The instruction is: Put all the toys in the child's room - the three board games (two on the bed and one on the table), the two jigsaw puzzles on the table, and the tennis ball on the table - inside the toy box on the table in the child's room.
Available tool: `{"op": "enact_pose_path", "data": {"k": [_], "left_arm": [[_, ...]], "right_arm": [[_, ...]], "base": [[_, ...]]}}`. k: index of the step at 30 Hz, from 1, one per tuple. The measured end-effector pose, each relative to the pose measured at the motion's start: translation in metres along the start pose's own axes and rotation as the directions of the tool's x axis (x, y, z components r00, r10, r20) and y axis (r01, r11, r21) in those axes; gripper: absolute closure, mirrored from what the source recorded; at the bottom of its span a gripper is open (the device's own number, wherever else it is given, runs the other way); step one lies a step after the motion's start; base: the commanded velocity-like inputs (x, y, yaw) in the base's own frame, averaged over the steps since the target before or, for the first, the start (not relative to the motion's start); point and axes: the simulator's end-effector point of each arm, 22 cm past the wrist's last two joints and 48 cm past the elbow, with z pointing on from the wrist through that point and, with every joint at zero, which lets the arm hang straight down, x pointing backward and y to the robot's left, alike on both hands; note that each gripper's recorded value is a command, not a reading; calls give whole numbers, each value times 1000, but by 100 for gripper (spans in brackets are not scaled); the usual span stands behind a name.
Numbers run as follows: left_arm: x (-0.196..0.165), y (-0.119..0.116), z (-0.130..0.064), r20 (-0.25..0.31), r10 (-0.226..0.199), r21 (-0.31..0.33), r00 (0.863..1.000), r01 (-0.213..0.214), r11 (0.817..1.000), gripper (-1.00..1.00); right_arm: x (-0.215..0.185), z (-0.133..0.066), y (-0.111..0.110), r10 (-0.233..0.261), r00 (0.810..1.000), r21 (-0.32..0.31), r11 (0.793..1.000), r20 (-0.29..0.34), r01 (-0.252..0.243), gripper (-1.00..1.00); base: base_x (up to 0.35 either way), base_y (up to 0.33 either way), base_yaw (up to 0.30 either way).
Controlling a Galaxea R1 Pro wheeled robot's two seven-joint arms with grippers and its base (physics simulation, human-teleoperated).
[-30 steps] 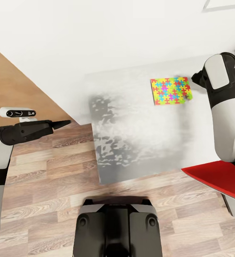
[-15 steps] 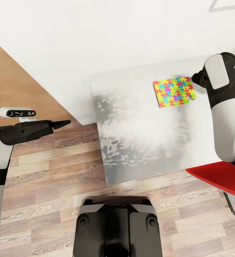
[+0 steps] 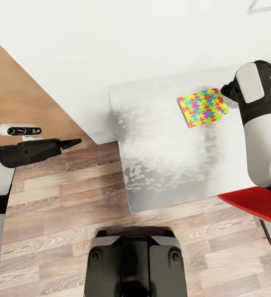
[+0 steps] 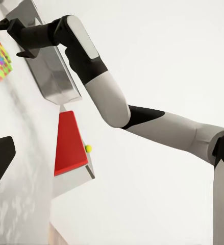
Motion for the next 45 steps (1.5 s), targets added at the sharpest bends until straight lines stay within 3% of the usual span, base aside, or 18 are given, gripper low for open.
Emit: {"op": "enact_pose_path", "data": {"k": [45], "left_arm": [[0, 0, 0, 0, -1, 0, 1000, 1, 1000, -100]], "right_arm": [[0, 0, 0, -1, 1000, -1, 1000, -2, 1, -100]], "base": [[-7, 61, 0]]}}
